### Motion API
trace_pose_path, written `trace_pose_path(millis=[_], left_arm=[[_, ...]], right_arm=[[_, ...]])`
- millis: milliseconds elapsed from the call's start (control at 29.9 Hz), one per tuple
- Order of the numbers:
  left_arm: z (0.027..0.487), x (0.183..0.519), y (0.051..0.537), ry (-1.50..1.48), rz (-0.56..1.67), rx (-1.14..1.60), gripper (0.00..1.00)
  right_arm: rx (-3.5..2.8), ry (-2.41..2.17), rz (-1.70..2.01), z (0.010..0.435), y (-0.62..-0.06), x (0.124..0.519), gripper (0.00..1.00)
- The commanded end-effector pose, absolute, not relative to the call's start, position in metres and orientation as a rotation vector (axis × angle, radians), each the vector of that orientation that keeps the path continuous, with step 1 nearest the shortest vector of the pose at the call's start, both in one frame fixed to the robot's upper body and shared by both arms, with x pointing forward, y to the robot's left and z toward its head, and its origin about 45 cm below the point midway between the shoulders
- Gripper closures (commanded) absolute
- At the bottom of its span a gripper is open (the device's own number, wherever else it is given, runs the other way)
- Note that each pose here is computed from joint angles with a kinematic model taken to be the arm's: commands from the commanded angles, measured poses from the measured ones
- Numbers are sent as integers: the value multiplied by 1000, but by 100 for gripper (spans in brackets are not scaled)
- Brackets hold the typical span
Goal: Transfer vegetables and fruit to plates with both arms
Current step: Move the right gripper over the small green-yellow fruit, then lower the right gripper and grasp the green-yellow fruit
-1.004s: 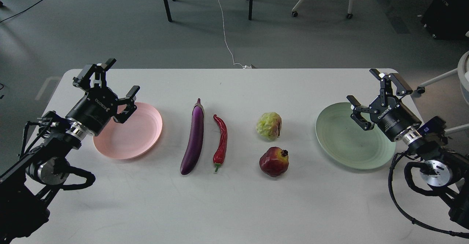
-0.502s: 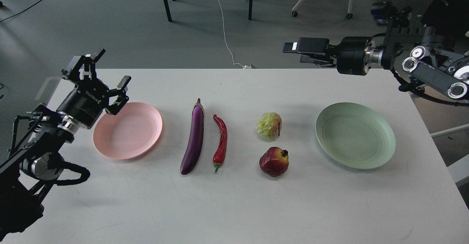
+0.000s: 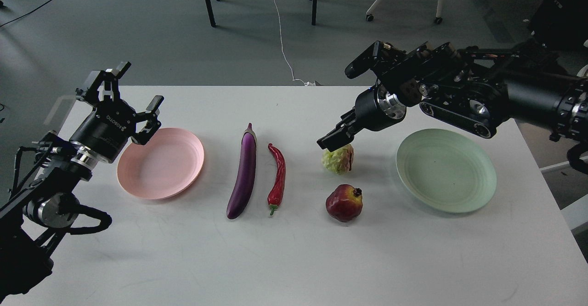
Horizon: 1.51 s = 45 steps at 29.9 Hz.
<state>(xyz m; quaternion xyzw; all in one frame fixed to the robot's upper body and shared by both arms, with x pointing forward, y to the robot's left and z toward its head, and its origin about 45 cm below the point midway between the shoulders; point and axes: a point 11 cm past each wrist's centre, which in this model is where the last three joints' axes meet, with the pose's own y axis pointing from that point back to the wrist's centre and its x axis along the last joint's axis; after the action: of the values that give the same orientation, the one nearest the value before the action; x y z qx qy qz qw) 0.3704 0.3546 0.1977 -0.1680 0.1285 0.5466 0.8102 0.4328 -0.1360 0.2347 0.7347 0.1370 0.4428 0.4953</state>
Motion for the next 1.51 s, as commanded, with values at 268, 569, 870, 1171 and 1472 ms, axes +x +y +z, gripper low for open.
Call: trace_pose_path(millis=[268,569,870,1171,1472], left_arm=[[198,371,354,275,1169,-366,2],[199,371,354,272,1167,-364,2],[202,372,356,264,1170,-364,2],[204,373,357,258,1170,-372,2],[205,373,359,256,1175,-376,2]], right_arm=[[1696,360,1030,205,-140,438,1],[1713,370,1005,186,-133,432,1],[1705,356,999,183,-134,434,1],[1706,366,986,172,-131,431,1],[1703,348,1022,167,-131,432,6]])
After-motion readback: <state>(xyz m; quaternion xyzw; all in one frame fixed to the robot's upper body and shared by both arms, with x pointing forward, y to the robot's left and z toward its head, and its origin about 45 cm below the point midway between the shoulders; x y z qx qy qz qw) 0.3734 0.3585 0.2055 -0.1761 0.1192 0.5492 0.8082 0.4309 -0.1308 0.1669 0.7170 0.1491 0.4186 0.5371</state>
